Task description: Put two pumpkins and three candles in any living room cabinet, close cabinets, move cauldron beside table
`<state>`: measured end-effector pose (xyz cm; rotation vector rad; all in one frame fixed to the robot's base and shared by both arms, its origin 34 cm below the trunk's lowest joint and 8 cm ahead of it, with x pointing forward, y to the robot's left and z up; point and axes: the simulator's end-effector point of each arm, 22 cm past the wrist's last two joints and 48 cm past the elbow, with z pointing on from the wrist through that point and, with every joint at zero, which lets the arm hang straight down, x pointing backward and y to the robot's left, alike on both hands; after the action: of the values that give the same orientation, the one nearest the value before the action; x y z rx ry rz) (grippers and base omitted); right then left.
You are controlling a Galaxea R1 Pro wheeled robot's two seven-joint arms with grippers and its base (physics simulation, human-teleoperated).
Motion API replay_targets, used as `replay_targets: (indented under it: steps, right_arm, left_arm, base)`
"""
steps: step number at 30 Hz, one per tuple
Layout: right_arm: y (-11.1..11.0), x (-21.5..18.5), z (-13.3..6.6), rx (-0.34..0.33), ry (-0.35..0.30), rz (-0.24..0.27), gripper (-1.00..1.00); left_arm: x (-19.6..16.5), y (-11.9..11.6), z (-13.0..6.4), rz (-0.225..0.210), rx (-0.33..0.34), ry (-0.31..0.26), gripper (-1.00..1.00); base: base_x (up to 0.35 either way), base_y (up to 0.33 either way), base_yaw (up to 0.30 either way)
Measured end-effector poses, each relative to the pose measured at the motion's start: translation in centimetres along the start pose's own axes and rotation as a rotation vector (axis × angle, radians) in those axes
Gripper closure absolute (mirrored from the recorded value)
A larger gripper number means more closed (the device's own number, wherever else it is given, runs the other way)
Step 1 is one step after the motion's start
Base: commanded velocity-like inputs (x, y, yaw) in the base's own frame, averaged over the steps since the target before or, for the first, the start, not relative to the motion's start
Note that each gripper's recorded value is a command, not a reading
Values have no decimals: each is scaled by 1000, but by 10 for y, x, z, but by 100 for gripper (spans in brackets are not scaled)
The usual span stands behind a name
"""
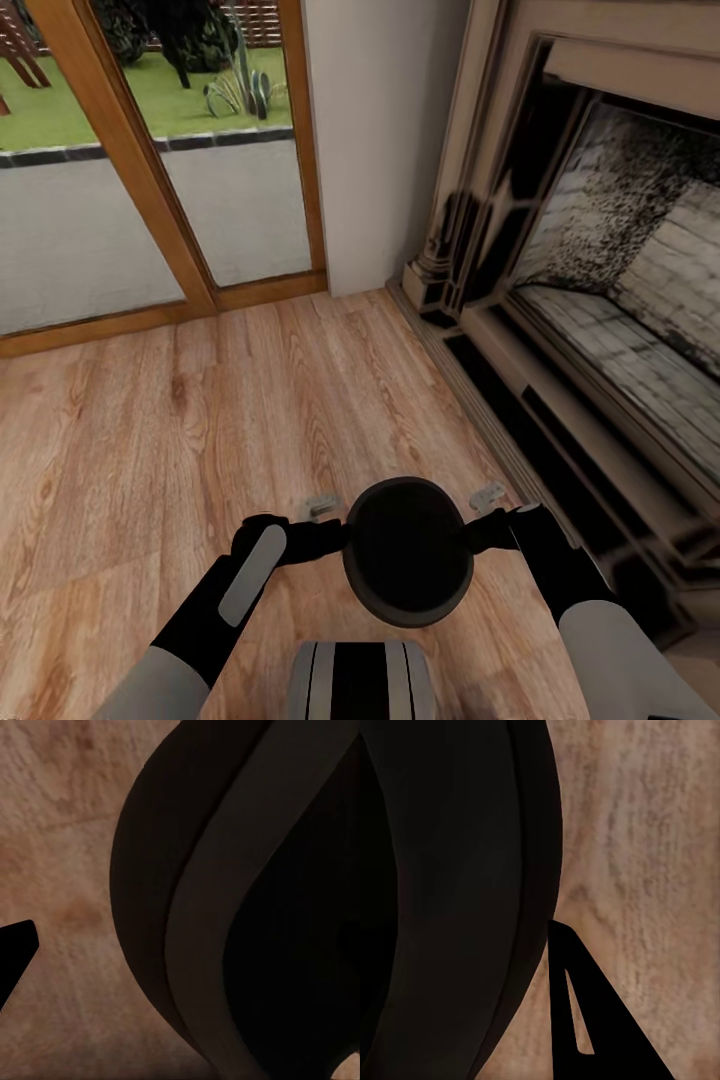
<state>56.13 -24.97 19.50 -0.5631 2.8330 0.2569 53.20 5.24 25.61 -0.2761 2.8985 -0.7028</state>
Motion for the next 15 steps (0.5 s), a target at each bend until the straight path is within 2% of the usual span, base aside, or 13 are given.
replay_targets:
  steps: [6, 15]
  right_arm:
    - [0, -1, 0, -7, -2, -14, 100]
    - [1, 0, 0, -5, -8, -17, 100]
  left_arm:
    - [-10, -4, 1, 12, 4, 14, -100]
    - [4, -3, 9, -4, -2, 43, -100]
  base:
    - [0, 0, 0]
    - [0, 0, 0]
